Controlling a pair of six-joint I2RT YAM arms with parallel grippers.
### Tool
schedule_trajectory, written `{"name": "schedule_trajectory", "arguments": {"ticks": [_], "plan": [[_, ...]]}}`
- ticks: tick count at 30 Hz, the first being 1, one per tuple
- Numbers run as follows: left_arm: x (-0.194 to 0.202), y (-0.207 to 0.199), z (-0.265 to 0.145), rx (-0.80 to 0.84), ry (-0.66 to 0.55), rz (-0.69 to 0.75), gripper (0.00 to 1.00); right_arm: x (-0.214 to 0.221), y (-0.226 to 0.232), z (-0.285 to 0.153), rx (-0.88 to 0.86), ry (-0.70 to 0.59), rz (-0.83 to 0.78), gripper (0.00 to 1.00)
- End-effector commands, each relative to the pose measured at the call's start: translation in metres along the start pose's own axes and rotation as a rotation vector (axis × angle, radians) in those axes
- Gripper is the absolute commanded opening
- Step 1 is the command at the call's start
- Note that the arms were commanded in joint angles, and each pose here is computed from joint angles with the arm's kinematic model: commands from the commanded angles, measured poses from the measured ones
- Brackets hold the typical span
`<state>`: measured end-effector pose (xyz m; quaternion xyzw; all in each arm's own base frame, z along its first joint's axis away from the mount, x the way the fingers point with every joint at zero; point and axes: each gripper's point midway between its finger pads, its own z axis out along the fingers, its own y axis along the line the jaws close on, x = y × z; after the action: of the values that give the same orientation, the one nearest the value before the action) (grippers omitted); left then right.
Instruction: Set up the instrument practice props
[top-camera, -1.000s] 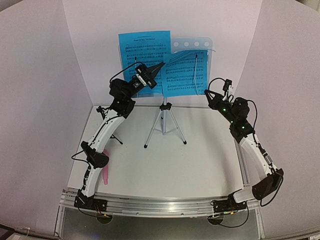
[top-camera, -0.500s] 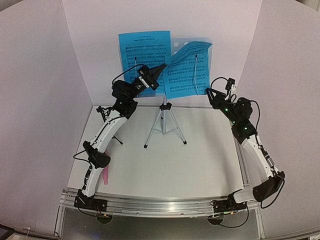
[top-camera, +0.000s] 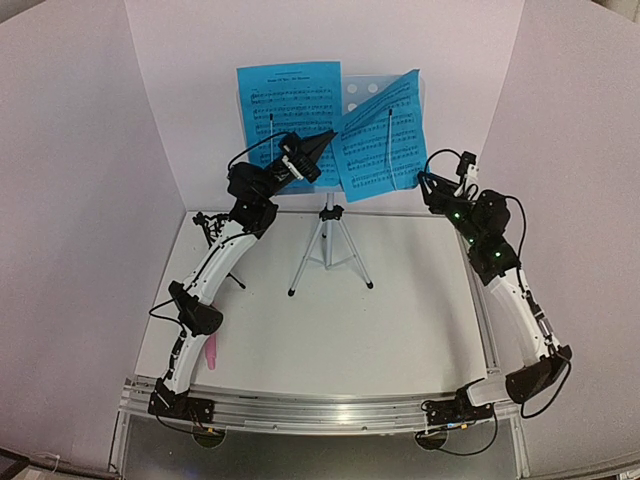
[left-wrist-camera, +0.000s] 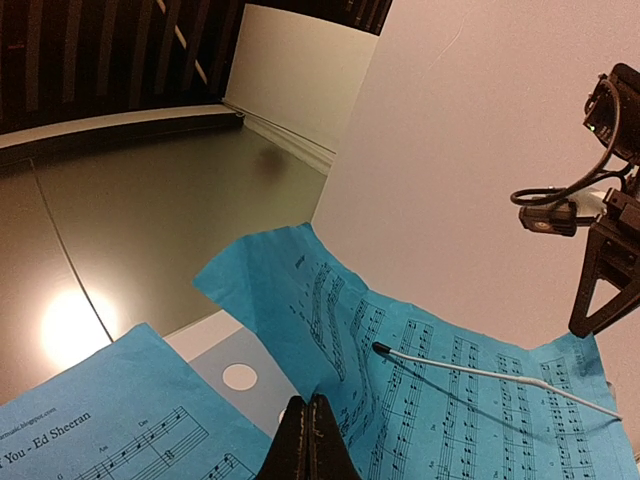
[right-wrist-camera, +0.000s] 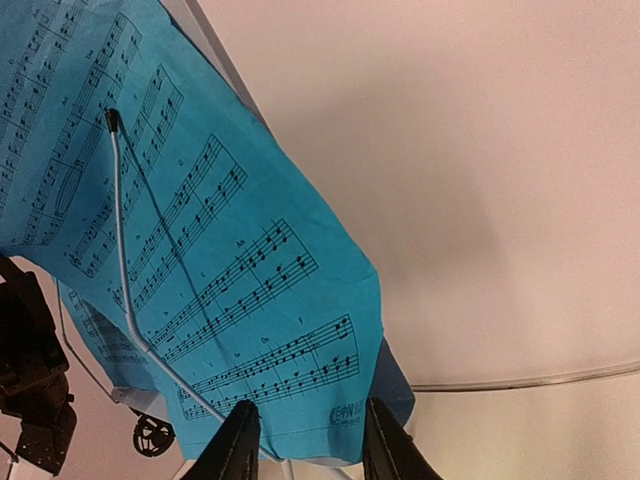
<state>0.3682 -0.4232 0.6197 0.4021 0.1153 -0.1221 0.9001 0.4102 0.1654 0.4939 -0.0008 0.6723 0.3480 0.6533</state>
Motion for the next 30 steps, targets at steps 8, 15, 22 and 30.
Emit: {"name": "schedule_trajectory", "arguments": {"ticks": [8,15,22,30], "plan": [[-0.033,0.022,0.003,-0.037,-0.064,0.066,0.0,-0.008,0.001,0.005,0.024,-0.001,0.004,0.06],[-0.034,0.023,0.002,-0.043,-0.07,0.063,0.01,0.005,-0.009,-0.002,0.056,0.014,0.039,0.0],[-0.035,0.025,0.003,-0.046,-0.054,0.018,0.38,0.007,-0.01,-0.002,0.049,0.0,0.076,0.0],[-0.043,0.031,0.003,0.013,0.043,-0.123,0.59,0.003,-0.012,-0.009,0.051,-0.053,0.101,0.0]]}}
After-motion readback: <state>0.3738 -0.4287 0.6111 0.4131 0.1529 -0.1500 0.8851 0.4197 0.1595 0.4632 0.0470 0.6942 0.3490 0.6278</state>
